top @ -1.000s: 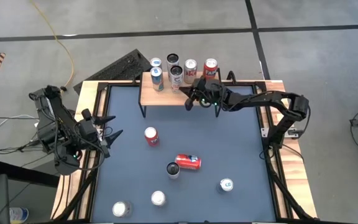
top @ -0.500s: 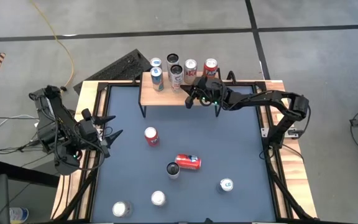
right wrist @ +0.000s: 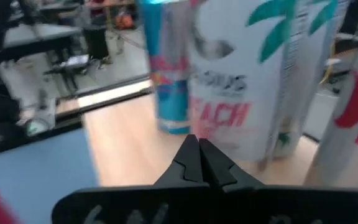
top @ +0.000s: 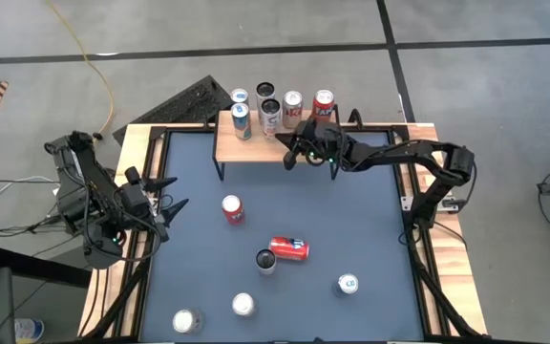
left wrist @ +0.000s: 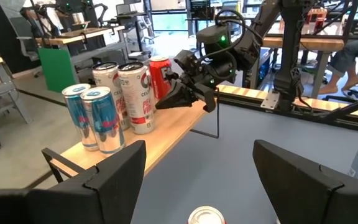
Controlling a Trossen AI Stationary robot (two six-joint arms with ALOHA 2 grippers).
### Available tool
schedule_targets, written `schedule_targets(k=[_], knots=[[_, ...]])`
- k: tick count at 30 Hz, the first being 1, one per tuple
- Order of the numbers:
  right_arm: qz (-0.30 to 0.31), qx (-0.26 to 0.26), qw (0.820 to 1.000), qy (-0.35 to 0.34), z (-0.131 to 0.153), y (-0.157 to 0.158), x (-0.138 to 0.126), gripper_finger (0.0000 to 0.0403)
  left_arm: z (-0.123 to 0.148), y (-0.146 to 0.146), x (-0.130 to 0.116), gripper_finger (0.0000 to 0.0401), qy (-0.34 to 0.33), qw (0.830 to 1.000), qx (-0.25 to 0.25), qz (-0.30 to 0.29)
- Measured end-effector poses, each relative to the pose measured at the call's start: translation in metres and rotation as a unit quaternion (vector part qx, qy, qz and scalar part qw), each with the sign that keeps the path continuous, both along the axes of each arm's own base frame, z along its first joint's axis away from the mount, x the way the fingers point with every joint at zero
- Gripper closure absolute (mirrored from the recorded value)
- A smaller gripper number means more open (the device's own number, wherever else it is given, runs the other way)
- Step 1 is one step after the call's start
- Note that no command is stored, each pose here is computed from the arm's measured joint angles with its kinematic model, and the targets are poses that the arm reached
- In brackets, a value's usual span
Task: Place canned beverage on shelf
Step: Put the top right pink soda can on the shelf aligned with the other pink soda can
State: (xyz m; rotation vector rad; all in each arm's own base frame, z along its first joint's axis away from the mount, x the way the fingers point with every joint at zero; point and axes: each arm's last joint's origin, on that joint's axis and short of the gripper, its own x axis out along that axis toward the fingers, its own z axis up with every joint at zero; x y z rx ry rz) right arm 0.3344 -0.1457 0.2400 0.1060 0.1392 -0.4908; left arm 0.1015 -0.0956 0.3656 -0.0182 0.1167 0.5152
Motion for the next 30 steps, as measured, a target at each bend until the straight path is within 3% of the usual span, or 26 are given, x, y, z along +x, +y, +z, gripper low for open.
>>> schedule_targets(k=[11, 17, 23, 30], knots=[[-0.004, 0.012, 1.000, 0.026, -0.029, -0.006, 0.031, 0.0403, 0.000, 0.000, 0.000, 0.0113, 0.002, 1.000, -0.001, -0.002], [0.014, 0.020, 0.997, 0.067, -0.022, 0.008, 0.033, 0.0403, -0.001, 0.000, 0.000, 0.0113, 0.009, 1.000, -0.006, -0.009], [-0.079, -0.032, 0.990, 0.109, 0.004, 0.016, 0.017, 0.0403, -0.001, 0.000, 0.000, 0.0113, 0.011, 1.000, -0.003, -0.009], [-0.100, -0.029, 0.988, 0.115, 0.000, 0.001, 0.012, 0.0403, -0.001, 0.000, 0.000, 0.0113, 0.011, 1.000, 0.001, -0.008]])
